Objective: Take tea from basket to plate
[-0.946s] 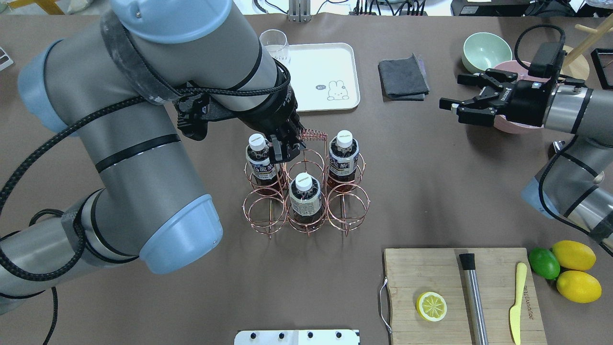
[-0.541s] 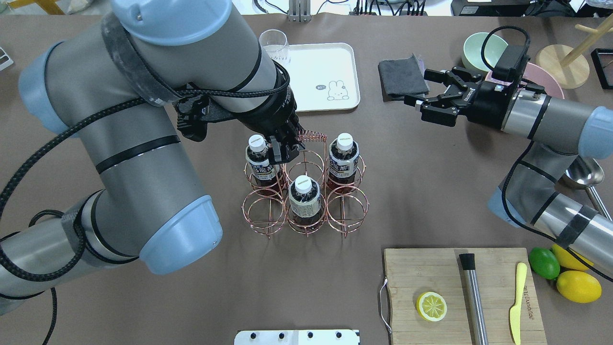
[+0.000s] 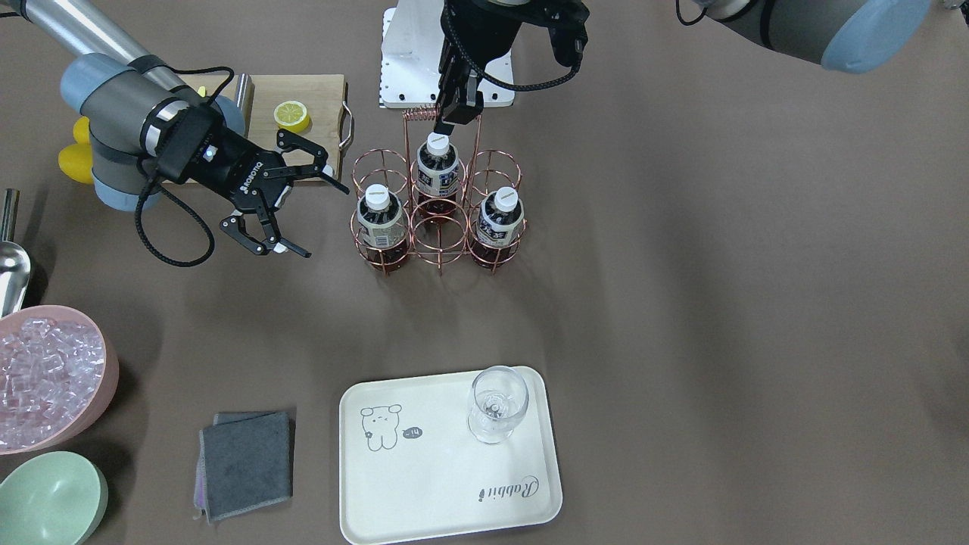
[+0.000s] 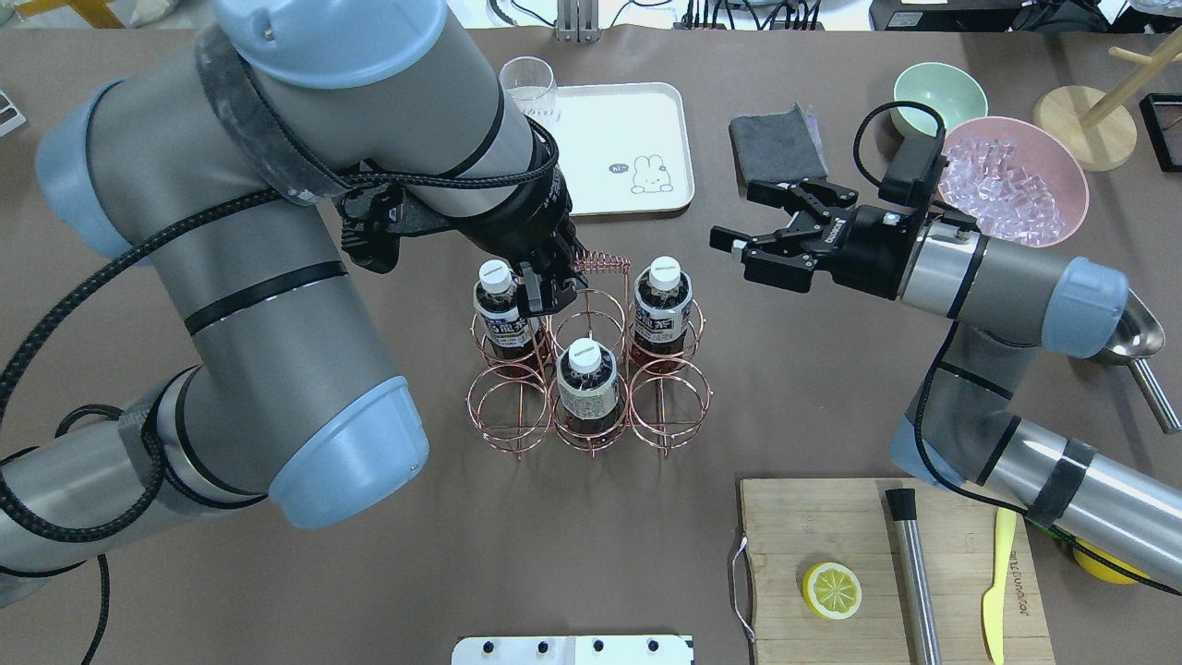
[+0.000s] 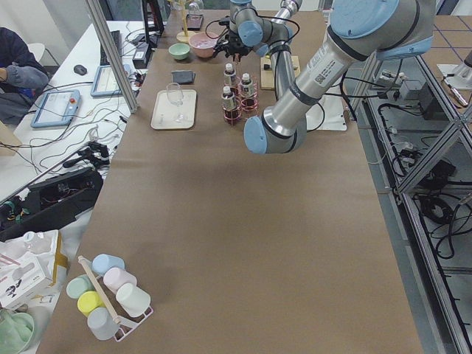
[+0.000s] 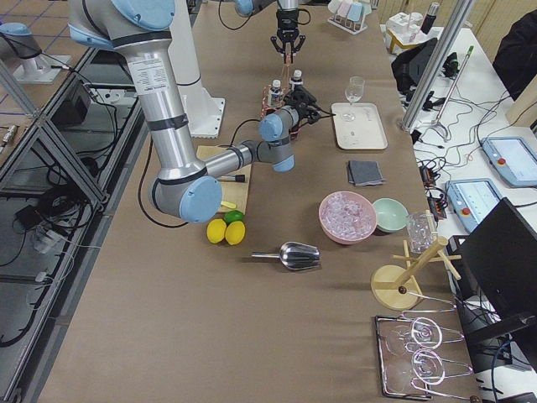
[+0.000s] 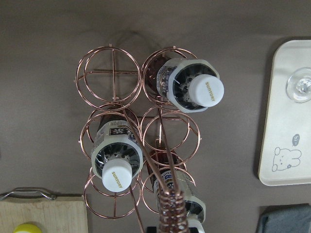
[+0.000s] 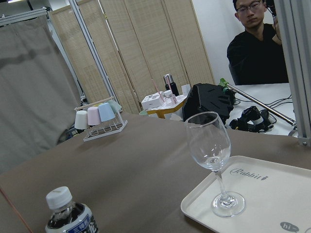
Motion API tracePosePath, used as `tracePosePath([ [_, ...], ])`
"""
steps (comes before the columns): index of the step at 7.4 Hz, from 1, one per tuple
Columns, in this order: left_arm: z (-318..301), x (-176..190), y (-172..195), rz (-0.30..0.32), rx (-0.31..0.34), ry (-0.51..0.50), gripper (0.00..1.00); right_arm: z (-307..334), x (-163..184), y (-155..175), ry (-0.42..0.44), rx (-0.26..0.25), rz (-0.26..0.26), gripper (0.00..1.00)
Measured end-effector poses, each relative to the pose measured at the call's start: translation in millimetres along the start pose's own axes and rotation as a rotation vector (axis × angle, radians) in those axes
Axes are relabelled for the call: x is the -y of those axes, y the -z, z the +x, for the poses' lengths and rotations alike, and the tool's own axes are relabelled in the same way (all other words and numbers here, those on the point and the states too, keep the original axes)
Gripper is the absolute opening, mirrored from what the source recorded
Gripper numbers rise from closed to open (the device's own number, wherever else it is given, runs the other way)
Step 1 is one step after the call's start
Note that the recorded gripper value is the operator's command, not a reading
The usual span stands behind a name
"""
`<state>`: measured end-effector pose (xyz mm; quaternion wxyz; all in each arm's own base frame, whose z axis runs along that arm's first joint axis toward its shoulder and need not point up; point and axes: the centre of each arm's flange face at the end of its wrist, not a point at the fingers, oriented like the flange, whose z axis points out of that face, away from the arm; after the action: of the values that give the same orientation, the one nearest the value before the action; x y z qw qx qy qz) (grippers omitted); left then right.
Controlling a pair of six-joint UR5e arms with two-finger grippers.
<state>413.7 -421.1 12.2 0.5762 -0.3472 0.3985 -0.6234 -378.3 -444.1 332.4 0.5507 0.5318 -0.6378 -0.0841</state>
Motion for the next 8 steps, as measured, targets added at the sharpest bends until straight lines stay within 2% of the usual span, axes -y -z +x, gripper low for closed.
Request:
tracePosePath([
  [4,0.1,0.9,-0.7,0.001,0.000,0.001,0.00,-16.3,3.8,-22.5,0.050,-0.029,-0.056,1.00],
  [8,0.2,1.5,-1.2,0.003,0.001,0.000,0.00,-46.9,23.2,-19.6,0.098,-0.030,-0.106,1.00],
])
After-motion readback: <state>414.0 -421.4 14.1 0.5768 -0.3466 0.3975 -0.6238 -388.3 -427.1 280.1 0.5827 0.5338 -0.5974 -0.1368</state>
